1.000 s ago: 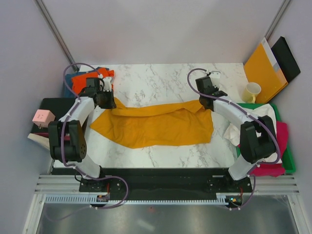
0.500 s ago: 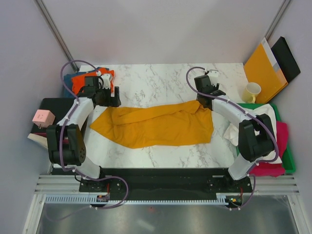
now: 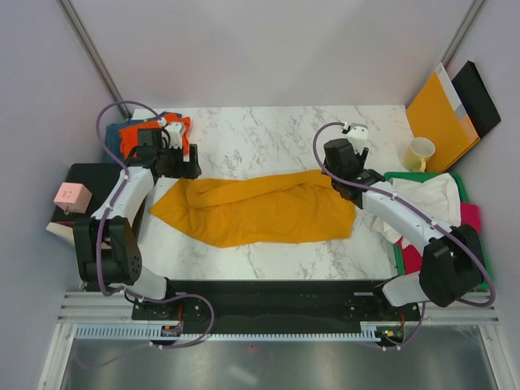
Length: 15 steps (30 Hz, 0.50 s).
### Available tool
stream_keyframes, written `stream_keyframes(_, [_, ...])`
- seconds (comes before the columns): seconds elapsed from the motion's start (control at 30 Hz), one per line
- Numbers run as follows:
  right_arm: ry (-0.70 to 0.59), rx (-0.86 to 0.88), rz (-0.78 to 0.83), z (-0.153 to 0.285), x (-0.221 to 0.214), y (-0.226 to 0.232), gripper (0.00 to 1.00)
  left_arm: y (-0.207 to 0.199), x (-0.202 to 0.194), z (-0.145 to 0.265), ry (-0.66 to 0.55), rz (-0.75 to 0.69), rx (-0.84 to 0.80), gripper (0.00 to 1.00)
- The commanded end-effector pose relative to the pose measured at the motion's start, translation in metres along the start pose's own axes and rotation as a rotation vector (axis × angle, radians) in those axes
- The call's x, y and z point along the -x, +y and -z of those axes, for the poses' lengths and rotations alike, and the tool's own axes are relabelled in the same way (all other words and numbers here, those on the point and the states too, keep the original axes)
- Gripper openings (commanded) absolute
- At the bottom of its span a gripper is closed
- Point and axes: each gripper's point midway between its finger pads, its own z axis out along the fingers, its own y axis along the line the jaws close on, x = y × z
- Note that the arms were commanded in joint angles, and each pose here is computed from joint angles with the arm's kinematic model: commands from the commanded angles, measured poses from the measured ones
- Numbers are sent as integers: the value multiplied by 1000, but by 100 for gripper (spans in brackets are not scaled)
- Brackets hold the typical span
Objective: Fold and stack the t-shirts
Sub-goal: Flatten out the tshirt
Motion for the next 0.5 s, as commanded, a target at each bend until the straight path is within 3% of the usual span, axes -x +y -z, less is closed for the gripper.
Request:
stream_keyframes(0.0, [-3,53,-27,10,-3,23,64,-8,15,9,-64,20,-34,99])
stream_keyframes(0.2, [147,76,13,-5,-64,34,55,-11,8,9,-55,19,-48,98])
stream_keyframes(0.47, [220,58,59,-32,-92,49,50,-9,-2,10,-32,11,-36,98])
